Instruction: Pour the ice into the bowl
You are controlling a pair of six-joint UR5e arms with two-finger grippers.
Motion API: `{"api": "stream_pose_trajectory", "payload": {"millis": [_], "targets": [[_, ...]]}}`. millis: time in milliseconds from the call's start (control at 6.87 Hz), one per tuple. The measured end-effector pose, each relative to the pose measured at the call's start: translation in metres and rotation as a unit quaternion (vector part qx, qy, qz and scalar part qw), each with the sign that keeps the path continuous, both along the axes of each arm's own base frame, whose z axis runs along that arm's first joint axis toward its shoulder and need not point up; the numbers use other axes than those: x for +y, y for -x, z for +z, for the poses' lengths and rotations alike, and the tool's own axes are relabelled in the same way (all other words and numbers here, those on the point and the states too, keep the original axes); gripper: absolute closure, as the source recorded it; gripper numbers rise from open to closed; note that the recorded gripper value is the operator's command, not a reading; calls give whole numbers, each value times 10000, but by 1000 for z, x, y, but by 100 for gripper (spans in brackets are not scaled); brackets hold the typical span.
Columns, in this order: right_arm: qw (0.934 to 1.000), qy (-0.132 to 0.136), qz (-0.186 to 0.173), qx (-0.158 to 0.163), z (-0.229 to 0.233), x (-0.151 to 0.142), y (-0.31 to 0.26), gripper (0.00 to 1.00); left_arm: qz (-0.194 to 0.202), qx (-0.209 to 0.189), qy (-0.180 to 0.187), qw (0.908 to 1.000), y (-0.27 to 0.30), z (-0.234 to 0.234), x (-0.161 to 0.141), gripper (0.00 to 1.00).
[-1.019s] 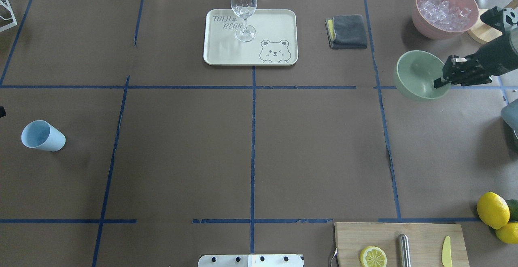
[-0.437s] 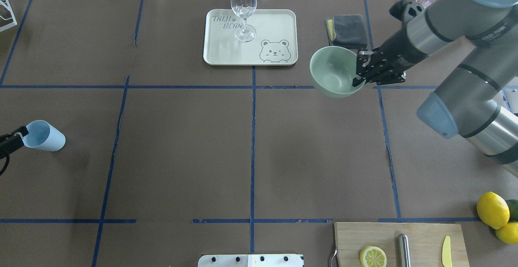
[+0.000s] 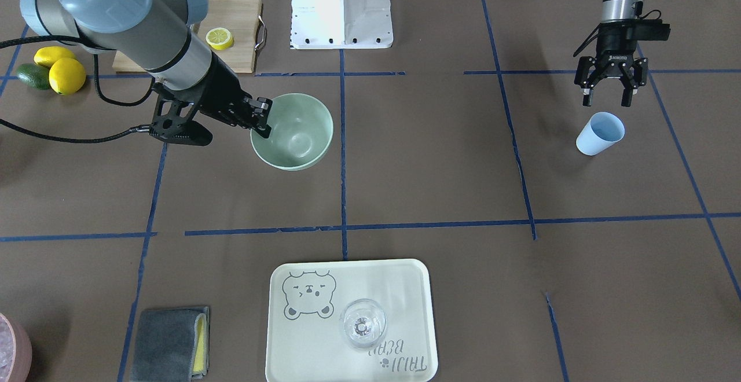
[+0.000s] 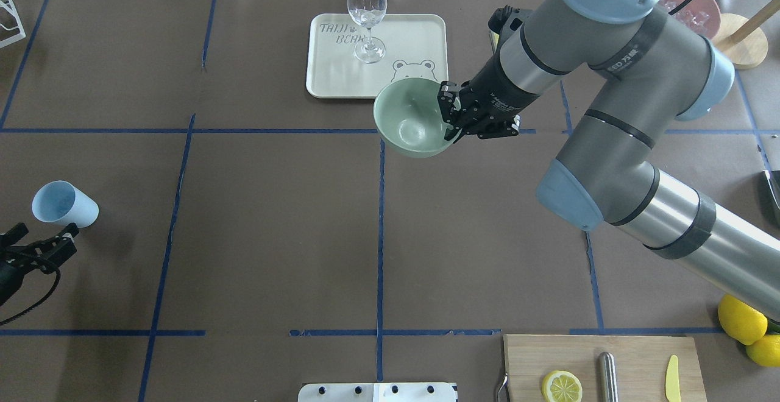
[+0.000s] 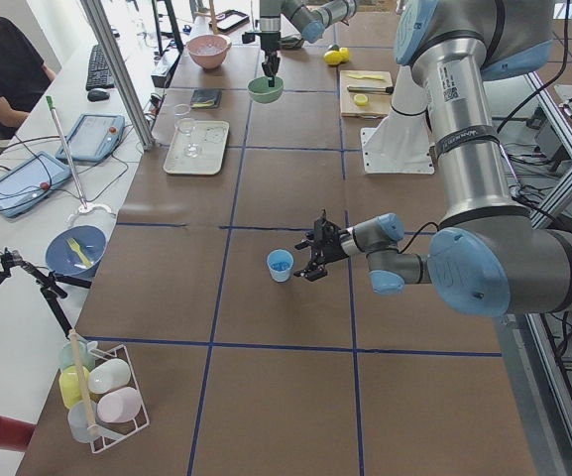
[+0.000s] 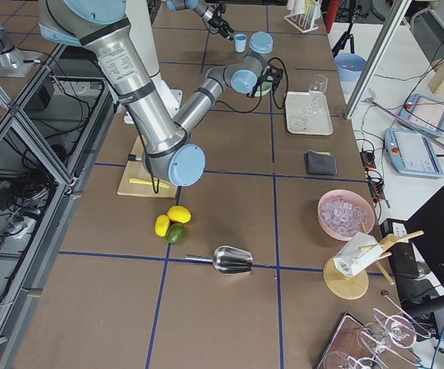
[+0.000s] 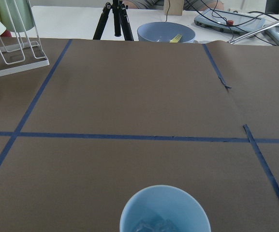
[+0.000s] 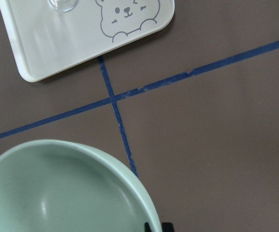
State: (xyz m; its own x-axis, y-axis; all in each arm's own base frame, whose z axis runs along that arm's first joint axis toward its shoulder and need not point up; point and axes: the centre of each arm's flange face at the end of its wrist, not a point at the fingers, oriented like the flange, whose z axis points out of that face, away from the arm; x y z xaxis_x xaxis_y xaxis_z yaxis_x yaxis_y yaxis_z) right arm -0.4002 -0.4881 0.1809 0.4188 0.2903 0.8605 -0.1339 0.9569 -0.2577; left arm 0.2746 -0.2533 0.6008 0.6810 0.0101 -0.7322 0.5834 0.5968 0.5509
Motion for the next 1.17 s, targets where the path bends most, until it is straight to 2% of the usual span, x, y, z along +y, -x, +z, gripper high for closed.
{"api": "stream_pose_trajectory", "payload": {"millis": [437, 728, 1165], "targets": [[10000, -16, 59, 27, -25, 20, 34, 100, -460, -156, -343, 9982, -32, 21, -10, 0], [10000, -40, 37, 44, -30, 32, 50, 100, -751, -269, -549, 9953, -33, 28, -14, 0], [9998, -133, 44, 149, -30, 48, 75, 100, -864, -249, -635, 9939, -49, 28, -18, 0]]}}
